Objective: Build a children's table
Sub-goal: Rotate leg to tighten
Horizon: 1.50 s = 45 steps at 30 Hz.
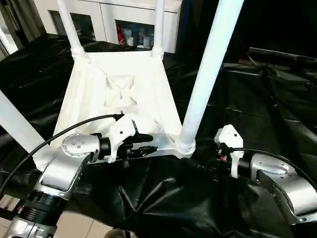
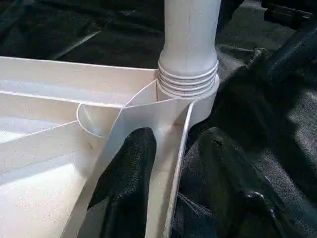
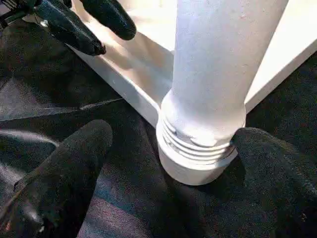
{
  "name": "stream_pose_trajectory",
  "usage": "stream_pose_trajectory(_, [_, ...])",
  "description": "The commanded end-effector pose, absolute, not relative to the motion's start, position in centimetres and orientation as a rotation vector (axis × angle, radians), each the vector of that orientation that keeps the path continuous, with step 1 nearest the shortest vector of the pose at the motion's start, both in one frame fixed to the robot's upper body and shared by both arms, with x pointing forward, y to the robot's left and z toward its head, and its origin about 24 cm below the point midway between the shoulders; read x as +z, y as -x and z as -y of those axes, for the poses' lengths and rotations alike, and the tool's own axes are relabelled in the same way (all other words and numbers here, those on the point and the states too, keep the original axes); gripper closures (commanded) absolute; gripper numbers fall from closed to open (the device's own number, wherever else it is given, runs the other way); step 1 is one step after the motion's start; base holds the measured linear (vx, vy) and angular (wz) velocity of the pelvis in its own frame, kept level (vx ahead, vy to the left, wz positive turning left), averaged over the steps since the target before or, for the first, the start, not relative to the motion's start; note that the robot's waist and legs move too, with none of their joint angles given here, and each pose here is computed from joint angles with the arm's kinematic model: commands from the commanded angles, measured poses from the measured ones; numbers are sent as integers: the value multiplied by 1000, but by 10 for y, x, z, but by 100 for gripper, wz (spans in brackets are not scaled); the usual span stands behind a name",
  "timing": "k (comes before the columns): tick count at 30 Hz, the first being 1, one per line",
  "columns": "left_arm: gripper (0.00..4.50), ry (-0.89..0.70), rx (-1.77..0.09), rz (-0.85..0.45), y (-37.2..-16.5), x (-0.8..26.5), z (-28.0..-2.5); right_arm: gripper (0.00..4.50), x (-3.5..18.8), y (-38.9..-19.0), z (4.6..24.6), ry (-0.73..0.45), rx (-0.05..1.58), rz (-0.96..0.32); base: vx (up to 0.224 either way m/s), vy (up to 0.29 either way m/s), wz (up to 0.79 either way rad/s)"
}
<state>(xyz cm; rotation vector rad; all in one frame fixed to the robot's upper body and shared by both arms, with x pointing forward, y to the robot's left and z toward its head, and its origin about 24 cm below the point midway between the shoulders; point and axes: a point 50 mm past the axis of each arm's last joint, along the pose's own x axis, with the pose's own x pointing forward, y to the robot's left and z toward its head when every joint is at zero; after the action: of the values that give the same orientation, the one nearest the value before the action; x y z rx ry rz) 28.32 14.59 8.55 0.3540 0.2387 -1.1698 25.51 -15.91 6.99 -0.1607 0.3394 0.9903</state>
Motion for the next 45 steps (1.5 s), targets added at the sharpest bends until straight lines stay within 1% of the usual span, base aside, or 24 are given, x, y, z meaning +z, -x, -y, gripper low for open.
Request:
stream_pose_trajectory(1, [278,-358,-1180,-246,-281,86,-145,0,77,-254,155,180,1014,-308,0,0,0])
stream_pose_trajectory(45, [278,-358,-1180,-246,-281,86,-145,0,77,-254,155,180,1014,-308,0,0,0])
